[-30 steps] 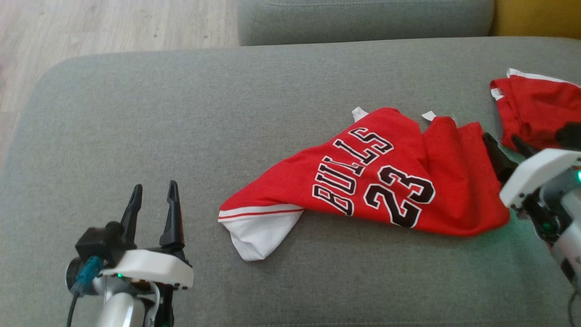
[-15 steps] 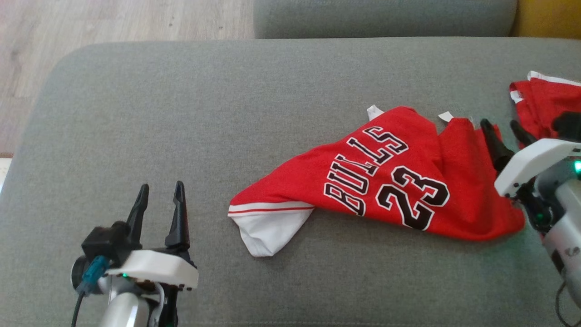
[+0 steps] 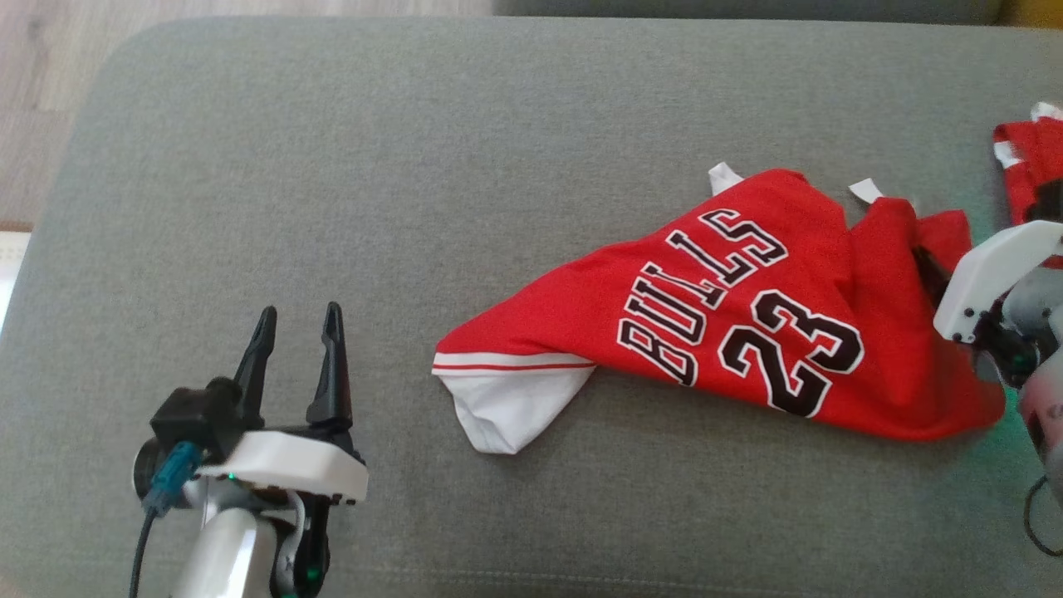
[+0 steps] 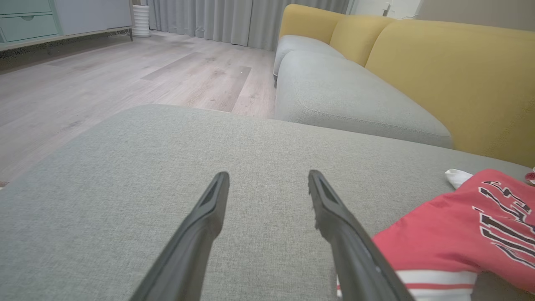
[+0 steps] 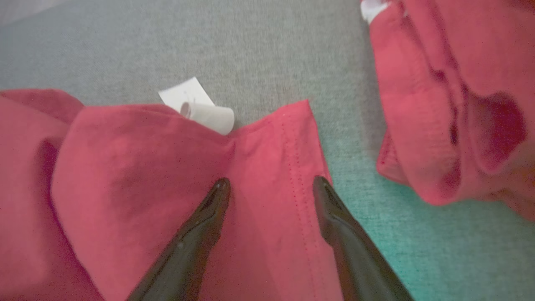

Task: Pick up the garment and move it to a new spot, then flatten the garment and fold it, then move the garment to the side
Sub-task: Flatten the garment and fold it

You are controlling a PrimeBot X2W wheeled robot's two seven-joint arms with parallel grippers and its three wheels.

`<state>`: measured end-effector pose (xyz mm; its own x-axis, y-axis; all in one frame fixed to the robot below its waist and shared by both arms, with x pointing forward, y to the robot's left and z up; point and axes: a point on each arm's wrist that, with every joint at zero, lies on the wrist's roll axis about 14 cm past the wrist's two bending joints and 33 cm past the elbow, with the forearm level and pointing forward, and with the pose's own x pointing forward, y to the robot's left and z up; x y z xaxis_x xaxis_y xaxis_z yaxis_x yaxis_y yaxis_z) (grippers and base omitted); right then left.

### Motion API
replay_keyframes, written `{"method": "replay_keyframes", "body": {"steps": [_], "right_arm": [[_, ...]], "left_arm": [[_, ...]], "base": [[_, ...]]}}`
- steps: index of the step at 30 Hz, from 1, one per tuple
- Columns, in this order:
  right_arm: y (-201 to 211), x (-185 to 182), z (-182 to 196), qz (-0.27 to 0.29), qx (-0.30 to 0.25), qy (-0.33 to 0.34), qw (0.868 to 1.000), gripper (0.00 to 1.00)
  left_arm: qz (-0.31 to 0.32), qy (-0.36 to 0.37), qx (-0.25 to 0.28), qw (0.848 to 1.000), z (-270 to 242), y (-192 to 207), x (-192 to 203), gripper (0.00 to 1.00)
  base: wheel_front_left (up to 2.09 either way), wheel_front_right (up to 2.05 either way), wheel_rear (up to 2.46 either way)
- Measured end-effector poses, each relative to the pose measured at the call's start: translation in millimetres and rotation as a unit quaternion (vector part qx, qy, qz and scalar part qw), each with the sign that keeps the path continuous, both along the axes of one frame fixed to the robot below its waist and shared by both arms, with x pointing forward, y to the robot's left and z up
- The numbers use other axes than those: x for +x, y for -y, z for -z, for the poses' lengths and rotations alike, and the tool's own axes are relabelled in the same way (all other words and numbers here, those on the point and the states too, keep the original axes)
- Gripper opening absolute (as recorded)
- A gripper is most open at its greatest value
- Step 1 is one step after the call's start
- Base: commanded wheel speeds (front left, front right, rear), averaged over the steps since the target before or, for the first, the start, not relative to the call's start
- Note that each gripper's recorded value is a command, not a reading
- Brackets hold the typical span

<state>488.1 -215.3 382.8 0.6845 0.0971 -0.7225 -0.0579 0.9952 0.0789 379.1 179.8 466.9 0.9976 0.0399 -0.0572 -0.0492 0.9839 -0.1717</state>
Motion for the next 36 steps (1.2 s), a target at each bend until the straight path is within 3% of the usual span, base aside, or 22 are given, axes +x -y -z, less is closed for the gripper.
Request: {"method": "replay_keyframes", "body": {"steps": [8,9,11,12,21,30,36], "right_arm": [[-3.7,-4.6,14.3,0.010,0.002,-0.056,0.998,0.98],[-3.3,-5.2,14.3,0.010,0.000,-0.058,0.998,0.84],[-1.6,-7.2,14.4,0.011,-0.001,-0.062,0.998,0.31],[-0.3,-7.4,14.1,0.012,-0.003,-0.060,0.998,0.00],[0.3,14.6,-11.9,0.006,-0.011,0.042,0.999,0.00],[-60.9,98.8,-99.3,-0.065,0.013,0.190,0.980,0.00],[-108.4,138.8,-127.8,-0.114,0.014,0.224,0.968,0.00]], "left_arm": [[-0.011,0.001,0.003,1.000,-1.3,-7.7,1.1,1.00],[-0.011,0.002,0.003,1.000,-1.8,-8.0,0.9,1.00],[-0.011,0.003,0.003,1.000,-2.8,-7.8,0.8,1.00],[-0.011,0.004,0.003,1.000,-3.0,-7.7,1.0,1.00],[-0.006,0.007,0.002,1.000,-5.0,-4.3,2.5,1.00],[-0.011,-0.010,0.000,1.000,6.2,-5.3,2.2,1.00],[-0.033,-0.009,0.002,0.999,5.0,-18.1,6.0,1.00]], "base": [[0.00,0.00,0.00],[0.00,0.00,0.00],[0.00,0.00,0.00],[0.00,0.00,0.00],[0.00,0.00,0.00],[0.00,0.00,0.00],[0.00,0.00,0.00]]}}
